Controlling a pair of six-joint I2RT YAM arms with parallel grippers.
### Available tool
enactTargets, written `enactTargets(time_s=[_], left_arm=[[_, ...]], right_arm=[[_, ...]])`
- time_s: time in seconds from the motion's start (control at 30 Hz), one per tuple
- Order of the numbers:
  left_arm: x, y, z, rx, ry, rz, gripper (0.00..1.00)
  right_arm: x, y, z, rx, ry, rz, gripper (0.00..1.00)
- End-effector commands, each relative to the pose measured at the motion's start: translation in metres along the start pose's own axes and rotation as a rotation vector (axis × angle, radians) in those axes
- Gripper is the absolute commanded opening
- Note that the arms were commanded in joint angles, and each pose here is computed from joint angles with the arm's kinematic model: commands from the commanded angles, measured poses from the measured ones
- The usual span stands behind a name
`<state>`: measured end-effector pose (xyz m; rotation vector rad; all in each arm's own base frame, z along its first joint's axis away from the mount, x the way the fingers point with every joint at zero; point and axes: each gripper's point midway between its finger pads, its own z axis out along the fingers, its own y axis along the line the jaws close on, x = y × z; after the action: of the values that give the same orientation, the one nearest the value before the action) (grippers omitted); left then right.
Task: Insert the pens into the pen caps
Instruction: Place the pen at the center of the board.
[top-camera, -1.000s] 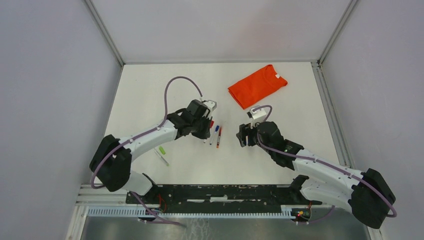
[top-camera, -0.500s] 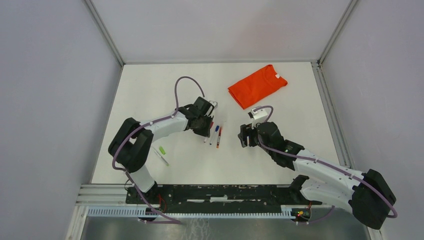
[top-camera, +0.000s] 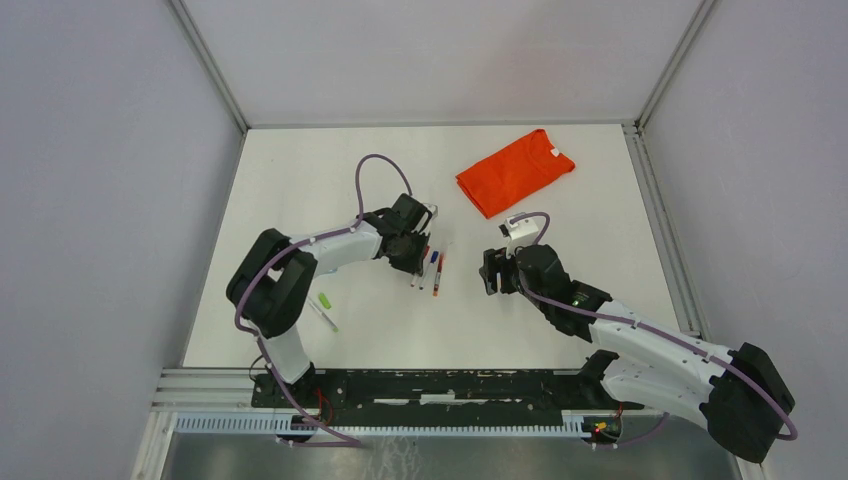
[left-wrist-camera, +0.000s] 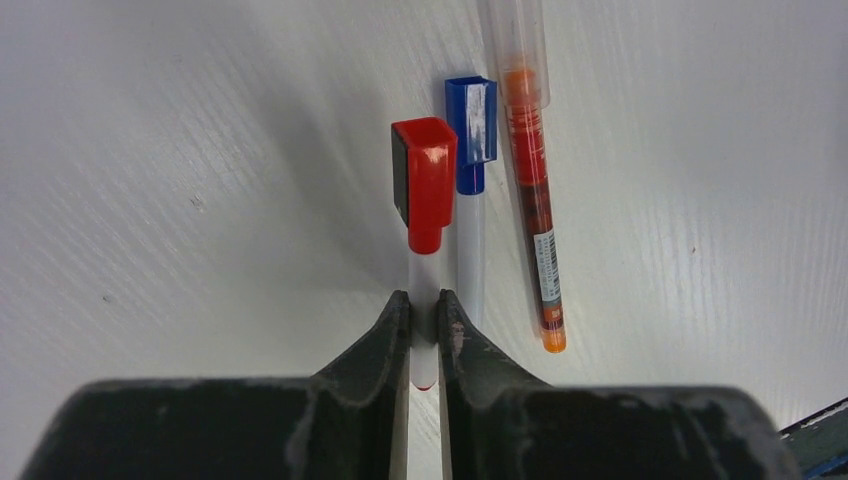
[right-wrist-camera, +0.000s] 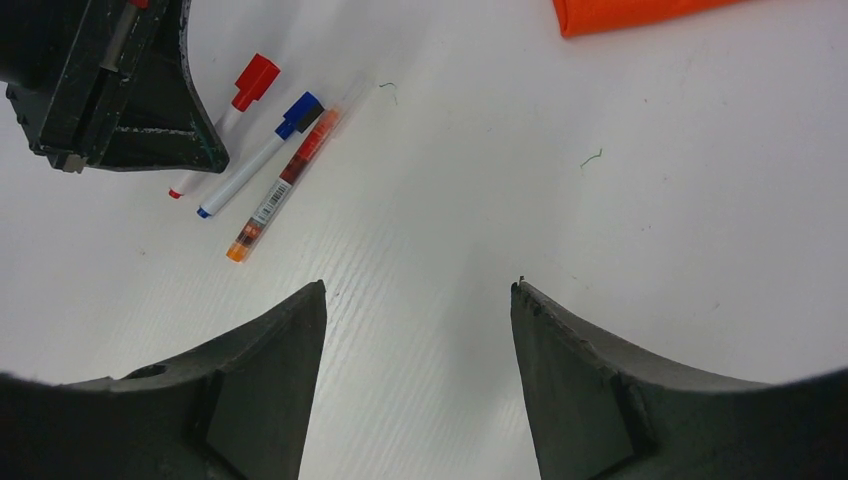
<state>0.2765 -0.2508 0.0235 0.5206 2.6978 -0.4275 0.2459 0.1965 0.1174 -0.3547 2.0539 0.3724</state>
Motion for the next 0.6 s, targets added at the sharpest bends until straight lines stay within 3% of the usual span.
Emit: enactTargets(time_s=[0.0,0.33,0.57], left_arm=[[-0.009,-0.005,0.002,0.019,-0.021,-0.034,0.2],[-0.011,-0.001,0.002,-0.001,-0.027,-0.047,0.32],[-0.036,0.002,-0.027,-0.026,-0.14,-0.056,0.36]], right_arm=[[-0.018,0.0,-0.002,0.019,-0.047,0.014,0.73],[-0.021,0.0,-0.002,0.018,-0.052,0.012,0.73],[-0.028,-0.002,-0.004,0.034,-0.073,-0.002,0.73]])
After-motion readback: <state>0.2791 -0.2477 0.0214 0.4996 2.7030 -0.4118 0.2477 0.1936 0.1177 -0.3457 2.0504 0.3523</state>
